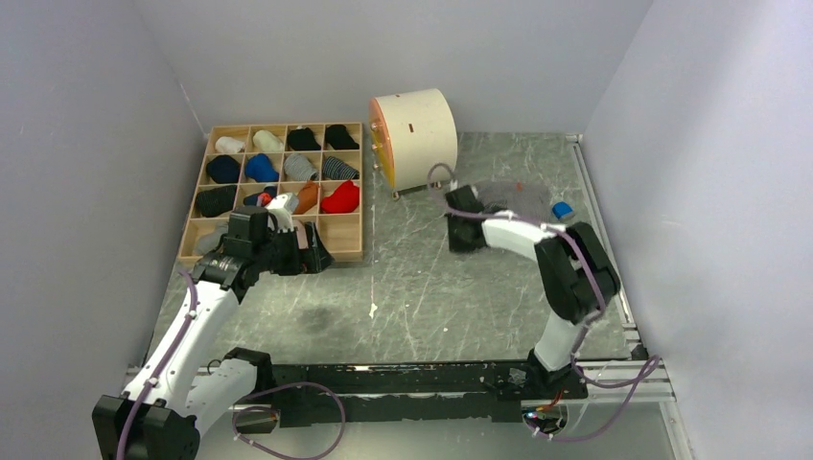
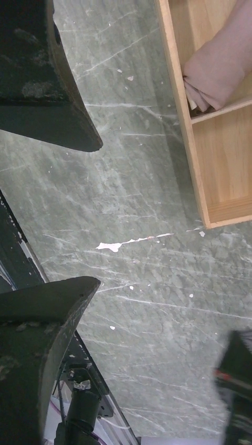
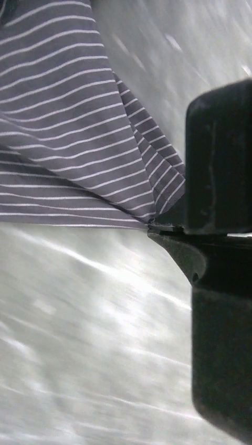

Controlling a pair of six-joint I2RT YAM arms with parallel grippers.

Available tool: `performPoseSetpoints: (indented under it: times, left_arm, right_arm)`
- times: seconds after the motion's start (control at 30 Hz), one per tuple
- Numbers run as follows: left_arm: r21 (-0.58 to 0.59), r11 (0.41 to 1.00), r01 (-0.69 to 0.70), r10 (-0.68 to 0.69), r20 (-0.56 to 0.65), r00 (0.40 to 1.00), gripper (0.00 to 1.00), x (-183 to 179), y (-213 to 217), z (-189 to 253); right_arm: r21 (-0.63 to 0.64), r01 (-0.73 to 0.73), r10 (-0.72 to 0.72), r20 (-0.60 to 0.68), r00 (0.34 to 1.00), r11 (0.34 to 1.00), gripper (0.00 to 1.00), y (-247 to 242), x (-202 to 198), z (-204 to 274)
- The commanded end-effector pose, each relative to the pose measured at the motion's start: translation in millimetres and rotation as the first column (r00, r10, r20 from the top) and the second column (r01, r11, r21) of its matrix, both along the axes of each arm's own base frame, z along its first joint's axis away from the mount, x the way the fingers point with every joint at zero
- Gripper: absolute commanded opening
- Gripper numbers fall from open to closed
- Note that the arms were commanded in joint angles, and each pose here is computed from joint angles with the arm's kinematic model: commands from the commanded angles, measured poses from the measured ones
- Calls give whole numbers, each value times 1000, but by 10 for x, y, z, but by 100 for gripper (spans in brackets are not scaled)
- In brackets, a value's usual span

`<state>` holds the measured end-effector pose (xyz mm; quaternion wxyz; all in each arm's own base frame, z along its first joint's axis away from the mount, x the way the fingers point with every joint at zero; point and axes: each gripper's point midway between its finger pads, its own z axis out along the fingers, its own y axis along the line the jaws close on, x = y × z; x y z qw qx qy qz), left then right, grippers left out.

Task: Roll the underwear
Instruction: Move the underwear to the center of the board.

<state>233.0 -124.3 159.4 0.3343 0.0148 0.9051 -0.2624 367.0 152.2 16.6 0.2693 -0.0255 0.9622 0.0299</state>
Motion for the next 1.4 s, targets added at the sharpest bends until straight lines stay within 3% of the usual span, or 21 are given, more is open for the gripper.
performPoseSetpoints:
  times: [0.0, 0.1, 0.2, 0.3, 0.33, 0.47, 0.63, 0.73, 0.97, 1.17, 1.37]
  left_arm:
    - [16, 1000, 5, -6, 37, 999, 93, 30, 17, 48]
    - [14, 1000, 9, -9, 32, 999, 93, 25, 10, 41]
    - [9, 1000, 16, -17, 30, 999, 93, 35, -6, 30]
    - [3, 1000, 31, -31, 18, 999, 93, 33, -28, 4]
    - [-1, 999, 37, -37, 11, 999, 93, 27, -41, -7]
    - [-41, 995, 91, -90, 16, 996, 93, -1, -137, 8]
    - [-84, 986, 146, -145, 23, 989, 93, -35, -337, 8]
    - [-68, 985, 158, -158, 11, 987, 92, -37, -523, -66]
    - [43, 995, 85, -80, -94, 992, 82, -38, -876, -508]
    - [52, 999, -5, 12, -124, 992, 79, 100, -1074, -778]
    - [73, 997, -32, 42, -151, 988, 75, 231, -1197, -989]
  right_arm:
    - [130, -10, 22, -93, 995, 991, 0, 533, -948, 145]
    - [248, -69, 89, -71, 993, 966, 0, 923, -1516, 403]
    - [395, -212, 252, -50, 966, 894, 0, 1402, -2060, 730]
    - [441, -364, 417, -26, 908, 820, 11, 1701, -2428, 983]
    - [417, -377, 416, -2, 909, 827, 17, 1701, -2423, 1060]
    - [317, -321, 285, 155, 946, 892, 49, 1388, -2022, 1431]
    - [280, -85, 13, 250, 968, 956, 63, 600, -1276, 1619]
    - [317, 11, -96, 255, 962, 948, 64, 186, -889, 1552]
    - [366, 87, -146, 137, 980, 927, 60, -313, -393, 1181]
    - [351, 105, -123, 29, 992, 931, 52, -377, -119, 811]
    - [307, 129, -127, -26, 992, 943, 51, -400, 50, 545]
